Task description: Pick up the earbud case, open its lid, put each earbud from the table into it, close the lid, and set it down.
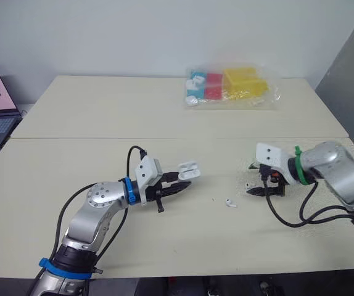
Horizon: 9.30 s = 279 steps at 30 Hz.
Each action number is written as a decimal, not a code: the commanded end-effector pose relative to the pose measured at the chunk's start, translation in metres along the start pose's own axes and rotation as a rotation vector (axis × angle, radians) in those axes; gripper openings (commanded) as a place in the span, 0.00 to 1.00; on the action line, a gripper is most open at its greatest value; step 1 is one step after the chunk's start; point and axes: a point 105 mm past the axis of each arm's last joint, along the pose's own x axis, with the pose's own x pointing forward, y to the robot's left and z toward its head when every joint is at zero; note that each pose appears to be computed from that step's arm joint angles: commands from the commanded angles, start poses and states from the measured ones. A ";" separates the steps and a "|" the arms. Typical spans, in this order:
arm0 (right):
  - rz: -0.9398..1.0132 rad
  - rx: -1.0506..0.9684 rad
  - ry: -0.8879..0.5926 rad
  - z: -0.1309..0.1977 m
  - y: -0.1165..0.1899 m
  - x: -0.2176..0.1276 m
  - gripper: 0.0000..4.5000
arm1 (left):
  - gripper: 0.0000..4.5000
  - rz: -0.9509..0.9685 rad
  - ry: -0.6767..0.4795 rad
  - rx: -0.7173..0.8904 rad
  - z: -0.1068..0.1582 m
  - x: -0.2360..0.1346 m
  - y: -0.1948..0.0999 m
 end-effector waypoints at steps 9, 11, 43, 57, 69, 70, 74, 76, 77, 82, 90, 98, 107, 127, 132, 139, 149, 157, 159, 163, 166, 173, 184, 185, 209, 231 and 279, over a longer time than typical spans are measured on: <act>0.054 -0.042 0.046 -0.009 -0.015 0.009 0.93 | 0.18 0.012 -0.027 0.036 0.007 -0.001 -0.003; 0.071 -0.034 0.033 -0.009 -0.015 0.010 0.93 | 0.18 0.014 -0.025 0.036 0.007 -0.001 -0.003; 0.118 -0.092 0.322 -0.083 0.035 -0.047 0.09 | 0.18 0.000 0.014 0.029 -0.006 -0.003 -0.011; 0.112 -0.050 0.313 -0.092 0.033 -0.039 0.39 | 0.18 -0.006 0.024 0.024 -0.008 -0.003 -0.013; 0.082 -0.023 0.204 -0.061 0.035 -0.057 0.80 | 0.18 0.006 0.032 0.016 -0.009 -0.006 -0.015; 0.081 -0.014 0.210 -0.060 0.037 -0.059 0.80 | 0.18 0.010 0.033 0.016 -0.009 -0.006 -0.015; 0.022 -0.018 0.339 -0.068 0.034 -0.061 0.80 | 0.18 0.019 0.039 0.019 -0.011 -0.007 -0.015; 0.011 -0.030 0.368 -0.069 0.032 -0.060 0.80 | 0.18 0.023 0.041 0.019 -0.012 -0.006 -0.015; 0.018 -0.046 0.388 -0.071 0.032 -0.058 0.80 | 0.18 0.025 0.042 0.020 -0.013 -0.006 -0.015; 0.026 -0.068 0.429 -0.075 0.025 -0.048 0.80 | 0.18 0.037 0.043 0.024 -0.016 -0.004 -0.016; 0.081 -0.075 0.480 -0.085 0.021 -0.042 0.80 | 0.18 0.043 0.042 0.027 -0.018 -0.001 -0.019; 0.109 -0.064 0.478 -0.087 0.022 -0.040 0.80 | 0.18 0.054 0.040 0.027 -0.018 -0.002 -0.019; 0.126 -0.048 0.455 -0.083 0.027 -0.037 0.26 | 0.18 0.046 0.046 0.029 -0.019 -0.001 -0.018; 0.015 -0.076 -0.229 0.052 0.028 -0.073 0.10 | 0.18 0.053 -0.092 -0.044 0.008 0.004 -0.008; -0.021 -0.005 -0.581 0.102 0.034 -0.070 0.10 | 0.18 0.040 -0.136 -0.070 0.022 0.009 -0.004; -0.136 0.078 -0.970 0.150 0.045 -0.060 0.10 | 0.18 0.015 -0.205 -0.089 0.052 0.016 0.003; -0.249 0.097 -0.975 0.141 0.032 -0.050 0.10 | 0.18 0.003 -0.216 -0.105 0.063 0.015 0.005; -0.283 0.037 -0.970 0.144 0.035 -0.037 0.10 | 0.18 -0.011 -0.224 -0.122 0.068 0.016 0.003; -0.284 0.035 -0.968 0.144 0.035 -0.035 0.10 | 0.18 -0.013 -0.224 -0.121 0.068 0.016 0.003; -0.295 -0.011 -0.928 0.138 0.037 -0.030 0.10 | 0.18 -0.011 -0.235 -0.133 0.072 0.015 0.003; -0.302 -0.024 -0.917 0.134 0.037 -0.029 0.10 | 0.18 -0.007 -0.229 -0.133 0.070 0.015 0.003; -0.311 -0.057 -0.885 0.130 0.037 -0.026 0.10 | 0.18 -0.004 -0.227 -0.126 0.070 0.014 0.002; -0.257 0.010 -0.881 0.133 0.040 -0.028 0.26 | 0.18 -0.001 -0.225 -0.097 0.071 0.015 0.003; -0.260 0.004 -0.873 0.133 0.040 -0.028 0.31 | 0.18 -0.004 -0.223 -0.095 0.071 0.015 0.002; -0.174 0.140 -0.217 0.041 0.059 -0.008 0.54 | 0.18 0.012 -0.107 0.044 0.039 0.013 0.002; -0.074 0.173 -0.139 0.018 0.062 0.037 0.54 | 0.18 -0.004 -0.090 0.056 0.034 0.011 -0.004; 0.070 -0.154 0.164 -0.071 0.043 -0.050 0.64 | 0.18 -0.028 -0.026 0.050 0.022 0.000 -0.016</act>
